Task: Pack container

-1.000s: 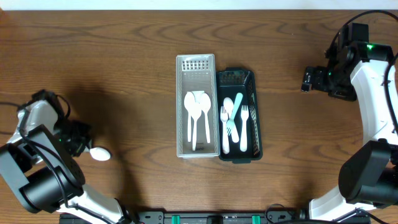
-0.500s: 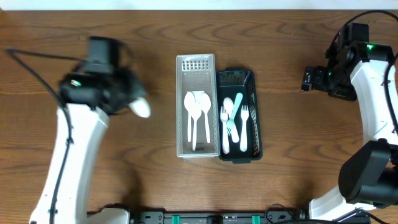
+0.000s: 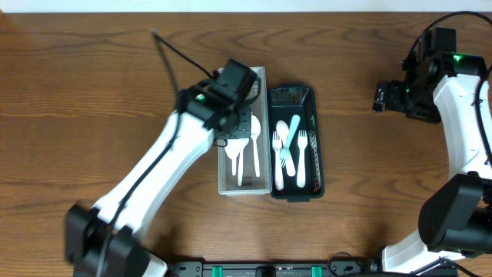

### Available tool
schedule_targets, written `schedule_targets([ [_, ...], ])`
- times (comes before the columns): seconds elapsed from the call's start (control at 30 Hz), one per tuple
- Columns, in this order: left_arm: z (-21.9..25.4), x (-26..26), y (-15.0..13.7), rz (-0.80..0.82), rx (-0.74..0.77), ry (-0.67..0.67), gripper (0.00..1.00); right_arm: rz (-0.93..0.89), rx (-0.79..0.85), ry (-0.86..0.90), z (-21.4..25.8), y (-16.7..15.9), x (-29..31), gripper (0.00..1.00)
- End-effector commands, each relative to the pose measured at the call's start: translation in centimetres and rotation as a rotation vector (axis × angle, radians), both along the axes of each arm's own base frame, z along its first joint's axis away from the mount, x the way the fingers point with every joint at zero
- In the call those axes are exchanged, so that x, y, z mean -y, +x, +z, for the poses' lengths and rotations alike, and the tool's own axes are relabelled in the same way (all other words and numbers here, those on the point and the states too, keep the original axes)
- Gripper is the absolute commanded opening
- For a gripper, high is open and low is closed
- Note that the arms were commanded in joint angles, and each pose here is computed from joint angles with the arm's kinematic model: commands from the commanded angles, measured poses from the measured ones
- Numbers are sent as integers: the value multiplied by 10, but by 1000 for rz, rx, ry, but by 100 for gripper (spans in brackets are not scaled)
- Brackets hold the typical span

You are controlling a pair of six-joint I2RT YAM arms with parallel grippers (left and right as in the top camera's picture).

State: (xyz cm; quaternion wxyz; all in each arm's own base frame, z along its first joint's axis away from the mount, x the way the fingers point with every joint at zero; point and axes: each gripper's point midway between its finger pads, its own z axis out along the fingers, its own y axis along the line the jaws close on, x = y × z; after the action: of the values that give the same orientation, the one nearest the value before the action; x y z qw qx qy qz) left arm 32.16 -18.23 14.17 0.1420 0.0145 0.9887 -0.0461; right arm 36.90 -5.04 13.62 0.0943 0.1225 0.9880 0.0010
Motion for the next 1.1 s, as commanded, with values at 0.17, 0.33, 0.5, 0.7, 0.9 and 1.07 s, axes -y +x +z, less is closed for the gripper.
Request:
schedule_targets([
  [0.17,-49,-3,2,-16,-103,97,7,20,-6,2,-4,1,-3,99],
  [0.33,-48,-2,4,-15,-95,92,36,20,-2,1,-3,2,-3,99],
  [0.5,-46,-3,3,-15,-95,93,43,20,0,1,-3,2,-3,99],
  [0.7,-4,-3,14,-33,28,71,43,51,26,-2,-2,9,-4,99],
  [0.9,74,-50,43,93,343,171,74,151,191,-27,10,50,-30,99],
  [1.07,102,-102,73,219,458,167,98,232,487,-49,46,113,-65,99],
])
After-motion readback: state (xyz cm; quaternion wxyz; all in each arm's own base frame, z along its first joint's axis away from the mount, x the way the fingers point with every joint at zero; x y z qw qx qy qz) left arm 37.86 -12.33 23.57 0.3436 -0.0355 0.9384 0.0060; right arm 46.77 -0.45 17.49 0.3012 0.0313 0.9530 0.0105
